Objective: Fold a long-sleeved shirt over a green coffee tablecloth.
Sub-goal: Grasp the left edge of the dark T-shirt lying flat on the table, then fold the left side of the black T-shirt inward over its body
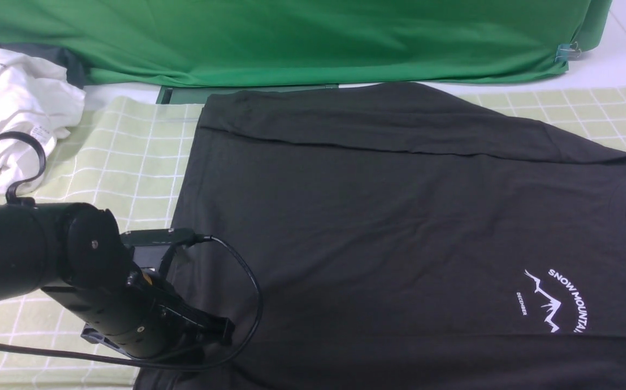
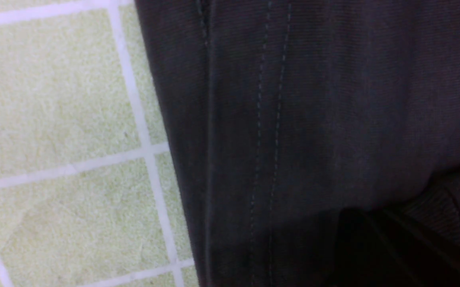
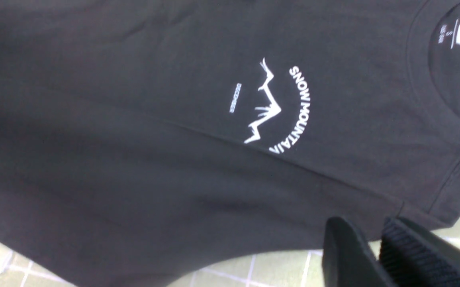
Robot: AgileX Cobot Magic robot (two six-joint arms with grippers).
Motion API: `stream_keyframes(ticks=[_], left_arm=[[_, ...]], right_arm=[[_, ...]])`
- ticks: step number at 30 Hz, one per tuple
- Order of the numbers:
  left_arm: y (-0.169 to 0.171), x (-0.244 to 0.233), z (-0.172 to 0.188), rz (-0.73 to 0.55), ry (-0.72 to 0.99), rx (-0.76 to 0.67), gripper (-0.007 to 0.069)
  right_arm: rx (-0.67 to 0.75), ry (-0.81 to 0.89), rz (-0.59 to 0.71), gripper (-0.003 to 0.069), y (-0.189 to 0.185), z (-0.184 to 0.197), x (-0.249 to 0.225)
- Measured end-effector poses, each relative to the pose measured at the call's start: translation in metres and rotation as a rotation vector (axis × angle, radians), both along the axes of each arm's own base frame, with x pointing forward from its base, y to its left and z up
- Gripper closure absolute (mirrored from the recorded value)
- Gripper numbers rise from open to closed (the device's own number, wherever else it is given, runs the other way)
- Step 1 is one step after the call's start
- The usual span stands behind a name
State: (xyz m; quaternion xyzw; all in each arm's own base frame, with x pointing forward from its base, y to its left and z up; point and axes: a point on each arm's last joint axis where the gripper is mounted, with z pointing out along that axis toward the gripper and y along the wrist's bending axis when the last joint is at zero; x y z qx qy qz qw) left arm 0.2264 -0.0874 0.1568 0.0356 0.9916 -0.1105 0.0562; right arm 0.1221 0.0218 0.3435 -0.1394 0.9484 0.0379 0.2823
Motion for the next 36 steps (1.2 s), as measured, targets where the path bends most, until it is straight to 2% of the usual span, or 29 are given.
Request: stream_keyframes(ticks=[5, 13, 17, 20, 26, 31, 36], left_arm=[[-0.002, 0.003, 0.013, -0.012, -0.014, -0.013, 0.0605], [-0.010, 0.036, 0.102, -0.003, -0.234, -0.062, 0.0604], [-0.013, 0.059, 0.137, 0.014, -0.335, -0.051, 0.0604], [-0.016, 0.080, 0.151, 0.030, -0.384, -0.030, 0.0604], [-0.008, 0.127, 0.148, 0.097, -0.384, -0.010, 0.0604], [0.013, 0.176, 0.107, 0.167, -0.309, 0.030, 0.0604], [0.022, 0.197, 0.073, 0.188, -0.241, 0.052, 0.0604]], right_arm=[[0.000, -0.009, 0.001, 0.0492, 0.000, 0.000, 0.001], [0.000, -0.009, 0.001, 0.0475, 0.000, 0.000, 0.001], [0.000, -0.010, 0.002, 0.0466, 0.000, 0.000, 0.001], [0.000, -0.010, 0.002, 0.0463, 0.000, 0.000, 0.001], [0.000, -0.010, 0.002, 0.0454, 0.000, 0.000, 0.001], [0.000, -0.014, 0.001, 0.0447, 0.000, 0.001, 0.001], [0.001, -0.020, 0.000, 0.0442, 0.000, 0.001, 0.001]])
